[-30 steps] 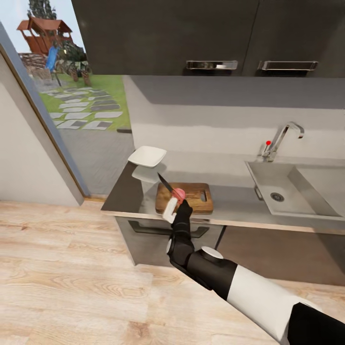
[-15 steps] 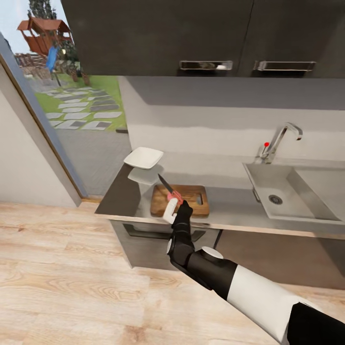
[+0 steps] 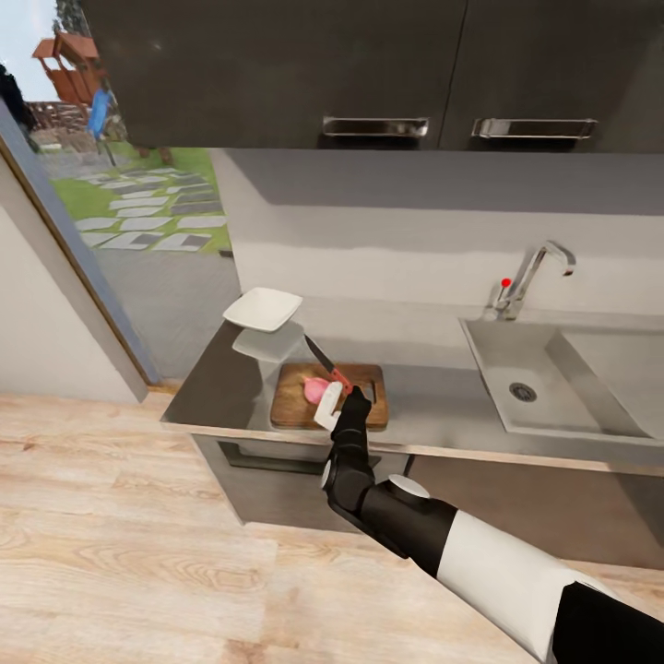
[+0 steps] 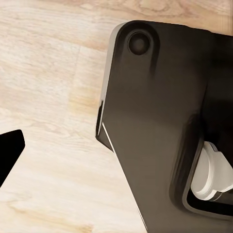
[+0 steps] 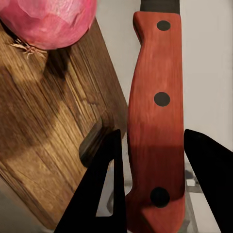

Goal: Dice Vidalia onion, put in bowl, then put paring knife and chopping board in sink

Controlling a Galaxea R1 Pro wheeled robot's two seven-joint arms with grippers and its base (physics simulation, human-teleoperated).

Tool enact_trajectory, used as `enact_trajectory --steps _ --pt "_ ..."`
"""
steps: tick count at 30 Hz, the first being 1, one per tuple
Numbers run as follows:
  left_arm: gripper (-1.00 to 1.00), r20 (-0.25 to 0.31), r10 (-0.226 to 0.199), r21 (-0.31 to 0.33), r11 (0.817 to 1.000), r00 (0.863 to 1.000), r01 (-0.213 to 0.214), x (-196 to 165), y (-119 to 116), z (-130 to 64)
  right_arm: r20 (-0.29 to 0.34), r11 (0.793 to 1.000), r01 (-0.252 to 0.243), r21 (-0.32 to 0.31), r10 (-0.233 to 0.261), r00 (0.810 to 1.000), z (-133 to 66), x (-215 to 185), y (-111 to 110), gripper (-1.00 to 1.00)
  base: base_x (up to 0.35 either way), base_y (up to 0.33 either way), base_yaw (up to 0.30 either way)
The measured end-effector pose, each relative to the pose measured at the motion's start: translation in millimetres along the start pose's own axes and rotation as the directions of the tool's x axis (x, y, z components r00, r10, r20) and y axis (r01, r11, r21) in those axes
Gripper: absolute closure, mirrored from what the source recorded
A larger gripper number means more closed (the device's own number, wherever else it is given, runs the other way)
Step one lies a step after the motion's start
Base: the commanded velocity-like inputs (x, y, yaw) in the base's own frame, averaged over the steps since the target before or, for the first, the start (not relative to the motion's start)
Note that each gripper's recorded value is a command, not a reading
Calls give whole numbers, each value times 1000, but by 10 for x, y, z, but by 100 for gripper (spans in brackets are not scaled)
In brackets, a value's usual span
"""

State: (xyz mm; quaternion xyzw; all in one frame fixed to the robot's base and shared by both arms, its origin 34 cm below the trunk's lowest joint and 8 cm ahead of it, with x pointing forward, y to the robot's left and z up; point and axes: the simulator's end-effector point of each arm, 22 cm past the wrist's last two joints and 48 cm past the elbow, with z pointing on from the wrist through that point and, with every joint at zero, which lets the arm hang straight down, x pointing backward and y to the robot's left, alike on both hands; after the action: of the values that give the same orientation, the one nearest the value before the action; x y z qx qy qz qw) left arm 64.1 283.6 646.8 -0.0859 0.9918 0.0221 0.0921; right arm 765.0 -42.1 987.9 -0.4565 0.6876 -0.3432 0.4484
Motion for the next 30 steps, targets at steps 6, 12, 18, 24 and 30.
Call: enact_trajectory --steps 6,12,18,24,30 --pt "-100 0 0 0 1000 1000 0 0 -2 0 3 1000 0 -1 0 1000 -7 -18 6 100 0 -5 0" --pt "-100 -2 0 0 1000 1000 0 4 0 -1 5 1000 -2 -3 2 1000 -11 -39 12 100 -131 83 0" --pt "-100 -2 0 0 1000 1000 0 6 0 -1 6 1000 -2 -3 2 1000 -12 -40 12 100 -188 131 0" --pt "-100 -2 0 0 1000 1000 0 7 0 -1 5 1000 -2 -2 2 1000 -15 -41 10 100 -29 18 0" --pt "-100 -2 0 0 1000 1000 0 7 1 -2 0 1000 2 -2 -2 1000 -2 -8 13 100 8 0 0"
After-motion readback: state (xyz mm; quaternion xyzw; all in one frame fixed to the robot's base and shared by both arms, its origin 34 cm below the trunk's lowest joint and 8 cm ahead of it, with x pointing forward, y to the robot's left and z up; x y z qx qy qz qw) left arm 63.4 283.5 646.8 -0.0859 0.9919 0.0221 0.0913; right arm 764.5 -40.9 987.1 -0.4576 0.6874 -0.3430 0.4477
